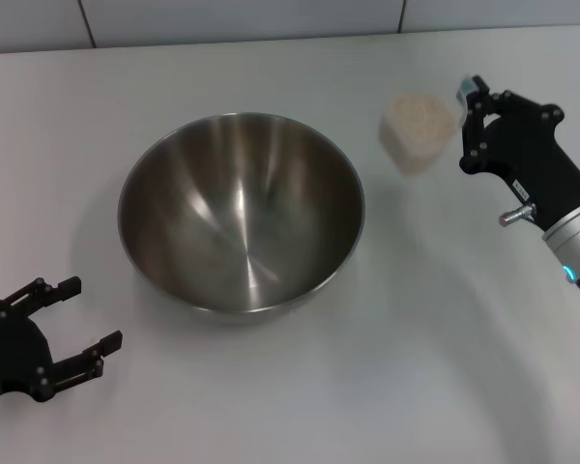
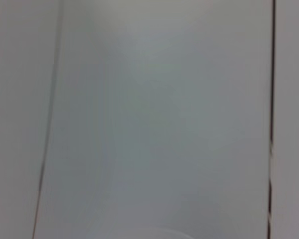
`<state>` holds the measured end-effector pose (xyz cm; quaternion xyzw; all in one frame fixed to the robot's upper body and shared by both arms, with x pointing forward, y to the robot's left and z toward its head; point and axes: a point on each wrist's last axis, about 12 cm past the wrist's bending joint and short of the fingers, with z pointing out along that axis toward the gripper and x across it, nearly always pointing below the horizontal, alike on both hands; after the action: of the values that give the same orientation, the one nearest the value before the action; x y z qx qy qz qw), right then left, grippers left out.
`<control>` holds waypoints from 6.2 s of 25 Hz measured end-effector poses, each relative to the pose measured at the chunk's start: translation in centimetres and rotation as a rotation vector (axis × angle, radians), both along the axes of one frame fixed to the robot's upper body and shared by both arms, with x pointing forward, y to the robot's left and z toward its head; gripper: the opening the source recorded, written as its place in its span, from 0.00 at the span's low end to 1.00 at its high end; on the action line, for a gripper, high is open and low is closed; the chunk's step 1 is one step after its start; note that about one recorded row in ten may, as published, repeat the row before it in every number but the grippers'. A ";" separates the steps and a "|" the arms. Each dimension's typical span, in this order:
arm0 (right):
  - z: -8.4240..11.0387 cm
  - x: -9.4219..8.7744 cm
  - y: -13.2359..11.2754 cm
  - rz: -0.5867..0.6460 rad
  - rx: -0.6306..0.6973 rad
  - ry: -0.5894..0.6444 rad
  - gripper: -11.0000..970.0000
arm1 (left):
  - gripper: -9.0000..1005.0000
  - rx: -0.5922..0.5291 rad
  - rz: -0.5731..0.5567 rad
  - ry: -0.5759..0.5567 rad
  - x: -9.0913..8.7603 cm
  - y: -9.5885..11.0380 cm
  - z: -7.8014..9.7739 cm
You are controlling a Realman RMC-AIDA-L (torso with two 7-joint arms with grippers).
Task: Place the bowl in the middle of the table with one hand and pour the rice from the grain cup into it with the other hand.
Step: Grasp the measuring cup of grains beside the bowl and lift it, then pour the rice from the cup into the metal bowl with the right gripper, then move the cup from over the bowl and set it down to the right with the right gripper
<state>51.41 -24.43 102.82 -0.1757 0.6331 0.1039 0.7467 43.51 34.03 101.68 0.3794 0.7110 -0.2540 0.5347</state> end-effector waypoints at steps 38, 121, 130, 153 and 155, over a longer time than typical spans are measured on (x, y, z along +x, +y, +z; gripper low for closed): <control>1.4 -2.8 11.7 0.037 -1.445 -1.040 0.02 | 0.83 -0.010 -0.010 -0.007 0.1 -0.5 0.0; -2.1 2.5 3.1 -0.088 -0.178 0.224 0.04 | 0.83 -0.043 -0.045 -0.030 0.9 -1.6 0.6; -2.2 2.3 3.4 -0.062 -0.189 0.228 0.06 | 0.83 -0.045 -0.048 -0.033 1.1 -1.7 0.7; -2.8 1.1 2.9 -0.068 -0.161 0.253 0.54 | 0.83 -0.045 -0.053 -0.035 1.4 -1.9 0.8; -2.8 0.5 2.6 -0.077 -0.144 0.229 0.62 | 0.83 -0.045 -0.051 -0.033 1.3 -1.8 0.7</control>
<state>51.87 -21.85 100.05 -0.1911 0.7264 0.0488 0.6583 44.77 32.23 102.40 0.3894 0.6863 -0.2771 0.5483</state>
